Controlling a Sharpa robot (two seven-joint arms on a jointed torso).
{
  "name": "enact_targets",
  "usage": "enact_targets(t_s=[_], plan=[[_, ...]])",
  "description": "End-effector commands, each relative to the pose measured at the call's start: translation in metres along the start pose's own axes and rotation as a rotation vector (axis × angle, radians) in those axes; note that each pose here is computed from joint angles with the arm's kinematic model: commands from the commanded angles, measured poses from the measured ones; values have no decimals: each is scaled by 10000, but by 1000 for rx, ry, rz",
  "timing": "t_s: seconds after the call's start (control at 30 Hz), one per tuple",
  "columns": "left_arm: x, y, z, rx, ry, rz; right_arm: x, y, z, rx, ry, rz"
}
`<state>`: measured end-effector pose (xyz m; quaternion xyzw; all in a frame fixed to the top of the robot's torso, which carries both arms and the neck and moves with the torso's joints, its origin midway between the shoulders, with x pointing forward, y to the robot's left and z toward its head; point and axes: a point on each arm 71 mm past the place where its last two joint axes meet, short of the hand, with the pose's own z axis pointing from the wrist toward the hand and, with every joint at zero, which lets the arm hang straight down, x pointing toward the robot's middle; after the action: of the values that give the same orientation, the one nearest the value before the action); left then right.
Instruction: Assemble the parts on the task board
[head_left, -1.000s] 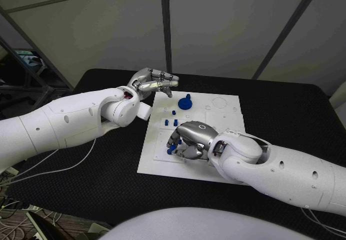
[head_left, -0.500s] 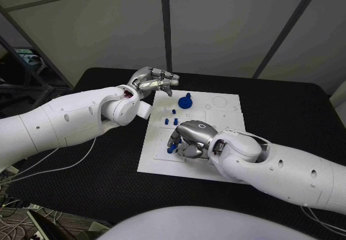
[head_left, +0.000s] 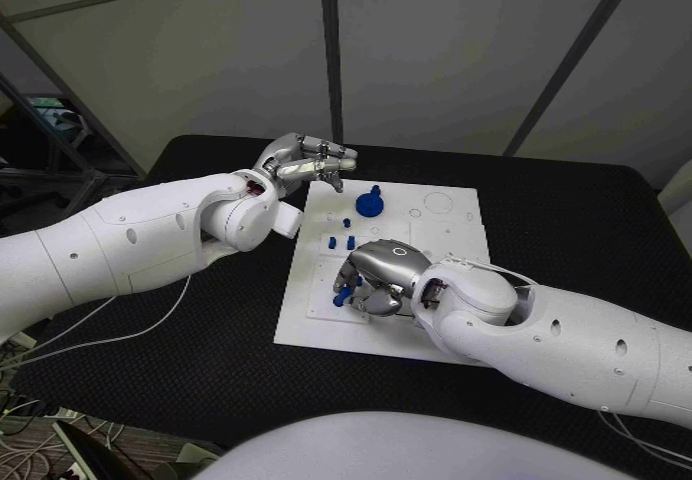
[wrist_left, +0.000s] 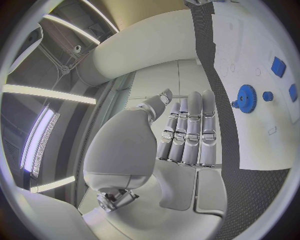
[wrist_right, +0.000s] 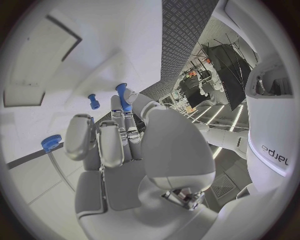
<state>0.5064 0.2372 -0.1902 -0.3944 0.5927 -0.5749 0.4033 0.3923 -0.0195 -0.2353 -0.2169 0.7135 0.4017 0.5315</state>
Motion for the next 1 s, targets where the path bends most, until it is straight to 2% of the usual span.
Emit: enact_targets(t_s=[0.03,0.27,0.57,0.8,1.0], plan=[[12,-17,4,8,12,-6,25,-7,8,11,19,-24],[15,-16,3,7,14,-6,35,-3,26,6,27,-17],[9,-15,1,5,13,-6,10,-4,23,0,-9,-9],[5,-14,0,4,13,-6,-36,8,-2,-13,-68,1],[-2,-13,-1,4,11,-5,-105,0,-117,-32,-151,27]])
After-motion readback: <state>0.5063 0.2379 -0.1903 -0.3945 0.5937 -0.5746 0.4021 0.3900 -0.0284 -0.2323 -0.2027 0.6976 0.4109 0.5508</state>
